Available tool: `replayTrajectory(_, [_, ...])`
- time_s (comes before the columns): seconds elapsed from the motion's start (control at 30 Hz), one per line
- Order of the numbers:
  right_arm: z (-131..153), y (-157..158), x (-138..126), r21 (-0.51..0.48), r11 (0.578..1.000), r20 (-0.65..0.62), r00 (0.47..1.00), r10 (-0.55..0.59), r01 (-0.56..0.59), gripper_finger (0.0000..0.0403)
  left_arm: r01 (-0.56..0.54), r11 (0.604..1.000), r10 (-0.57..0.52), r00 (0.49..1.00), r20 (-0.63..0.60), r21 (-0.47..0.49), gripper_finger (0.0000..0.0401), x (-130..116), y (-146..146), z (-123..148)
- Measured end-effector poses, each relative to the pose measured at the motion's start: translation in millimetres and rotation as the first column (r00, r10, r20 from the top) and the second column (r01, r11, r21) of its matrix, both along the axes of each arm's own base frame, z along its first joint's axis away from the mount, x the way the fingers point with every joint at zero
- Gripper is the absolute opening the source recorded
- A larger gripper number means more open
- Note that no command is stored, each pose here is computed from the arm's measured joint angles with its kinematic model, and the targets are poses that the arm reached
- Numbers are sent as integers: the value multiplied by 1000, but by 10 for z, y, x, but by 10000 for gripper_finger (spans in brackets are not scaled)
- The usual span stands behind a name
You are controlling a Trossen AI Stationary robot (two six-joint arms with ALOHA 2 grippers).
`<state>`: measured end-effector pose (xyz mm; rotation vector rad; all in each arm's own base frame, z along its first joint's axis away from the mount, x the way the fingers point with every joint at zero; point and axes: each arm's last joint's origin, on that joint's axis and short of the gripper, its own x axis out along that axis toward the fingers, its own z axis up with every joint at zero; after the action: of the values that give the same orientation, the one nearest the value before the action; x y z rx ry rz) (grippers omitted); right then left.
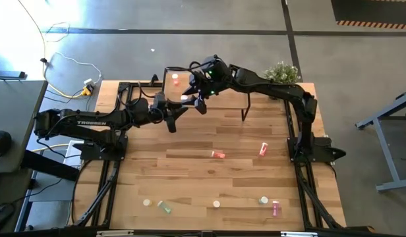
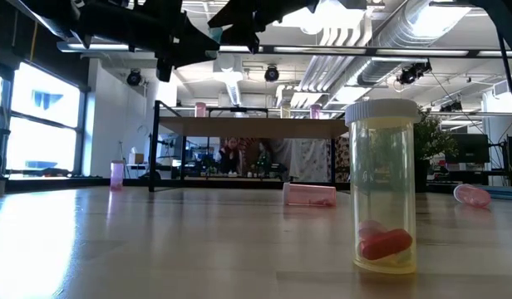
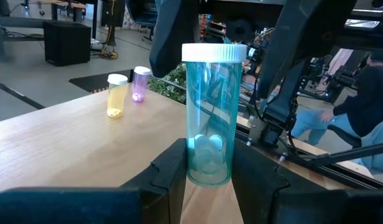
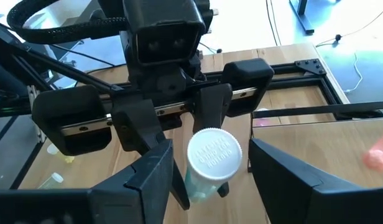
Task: Pick and place medicine bottles onto shelf by color
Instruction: Put the top left blue pill bottle on the shelf
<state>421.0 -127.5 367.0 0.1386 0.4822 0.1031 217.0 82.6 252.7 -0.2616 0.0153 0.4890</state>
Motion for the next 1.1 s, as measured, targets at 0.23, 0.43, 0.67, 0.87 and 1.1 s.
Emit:
replayTrajectory(0.23, [-7, 4, 6, 28, 1000, -4, 1000, -3, 3, 133, -4, 1000, 4, 1000, 0, 0, 102, 0, 1, 1])
replayTrajectory(0.43, [-12, 5, 7, 29, 1000, -7, 1000, -3, 3, 101, -6, 1000, 6, 1000, -1, -1, 102, -1, 2, 0])
replayTrajectory(0.67, [-18, 7, 4, 32, 999, -14, 1000, -3, 3, 105, -6, 1000, 6, 1000, 0, -3, 102, 0, 1, -1])
replayTrajectory(0.87, [-22, 9, 2, 33, 999, -17, 1000, -1, 2, 105, -6, 1000, 6, 1000, 10, -24, 115, 0, 0, -1])
replayTrajectory(1.1, [-40, -62, -28, 35, 999, -37, 999, -23, 24, 105, -13, 1000, 13, 1000, 15, -25, 187, -1, 3, 3])
